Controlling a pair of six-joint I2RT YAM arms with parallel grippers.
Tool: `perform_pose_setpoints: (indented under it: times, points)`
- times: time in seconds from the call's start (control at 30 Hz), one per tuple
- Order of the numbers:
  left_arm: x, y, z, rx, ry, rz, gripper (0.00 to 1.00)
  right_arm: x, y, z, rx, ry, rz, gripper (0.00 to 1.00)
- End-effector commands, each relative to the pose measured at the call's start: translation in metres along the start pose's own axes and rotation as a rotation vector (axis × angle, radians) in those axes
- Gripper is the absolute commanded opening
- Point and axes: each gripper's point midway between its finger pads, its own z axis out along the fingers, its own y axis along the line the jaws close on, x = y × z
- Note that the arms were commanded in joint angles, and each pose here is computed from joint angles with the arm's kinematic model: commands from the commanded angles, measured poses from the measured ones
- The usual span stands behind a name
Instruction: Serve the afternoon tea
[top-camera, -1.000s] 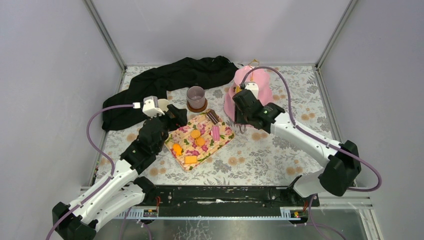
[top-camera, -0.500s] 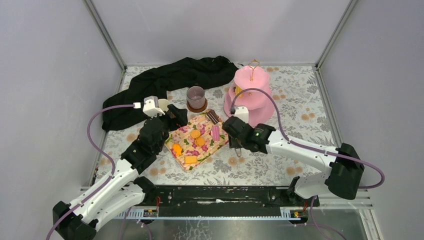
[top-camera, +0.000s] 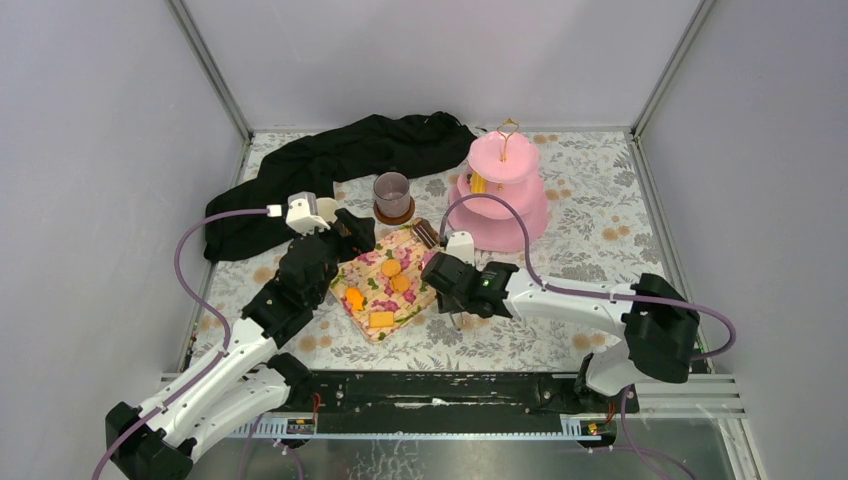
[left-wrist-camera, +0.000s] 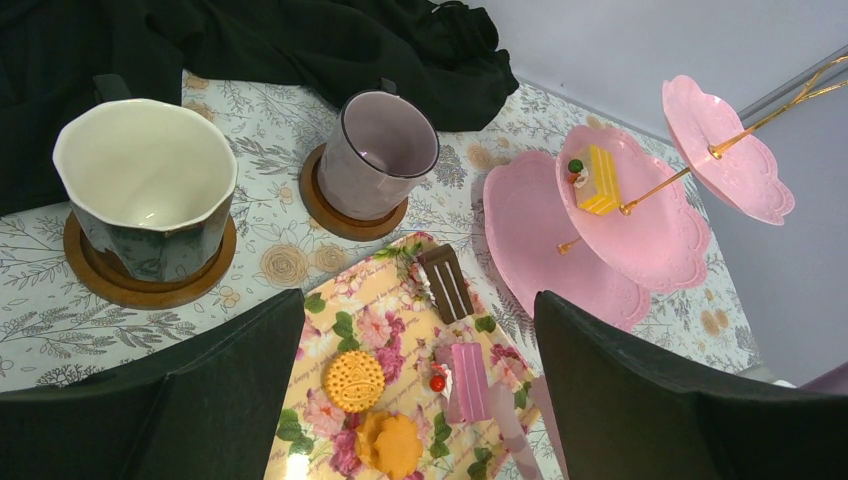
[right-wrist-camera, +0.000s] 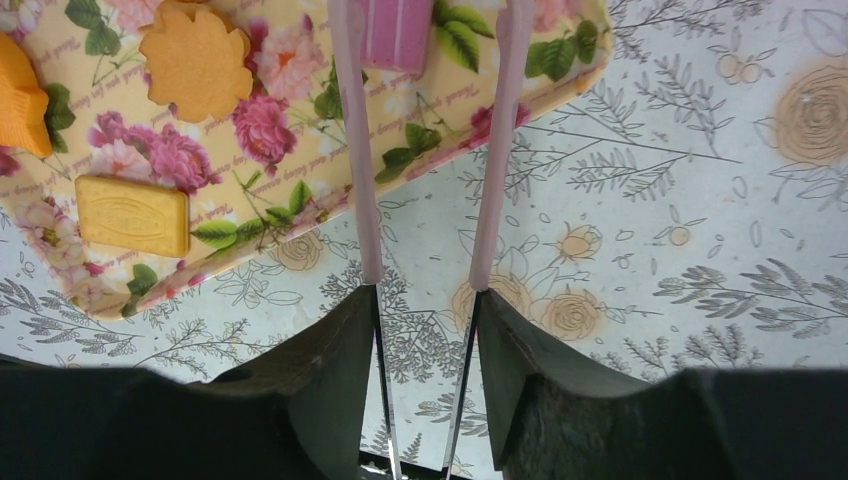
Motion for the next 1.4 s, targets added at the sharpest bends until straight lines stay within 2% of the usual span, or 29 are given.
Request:
perform_pose_setpoints:
  times: [0.0,1.37]
  points:
    - [-0.011,-0.003,0.003,0.011,-0.049,-0.028,0.92,-0.004,0.016,0.004,-0.035,-0.023,0.036,0.48]
    - [-0.012,-0.006,0.002,0.026,-0.048,-0.033,0.92,0.006,0.033,0.022,-0.025,0.014,0.017,0.51]
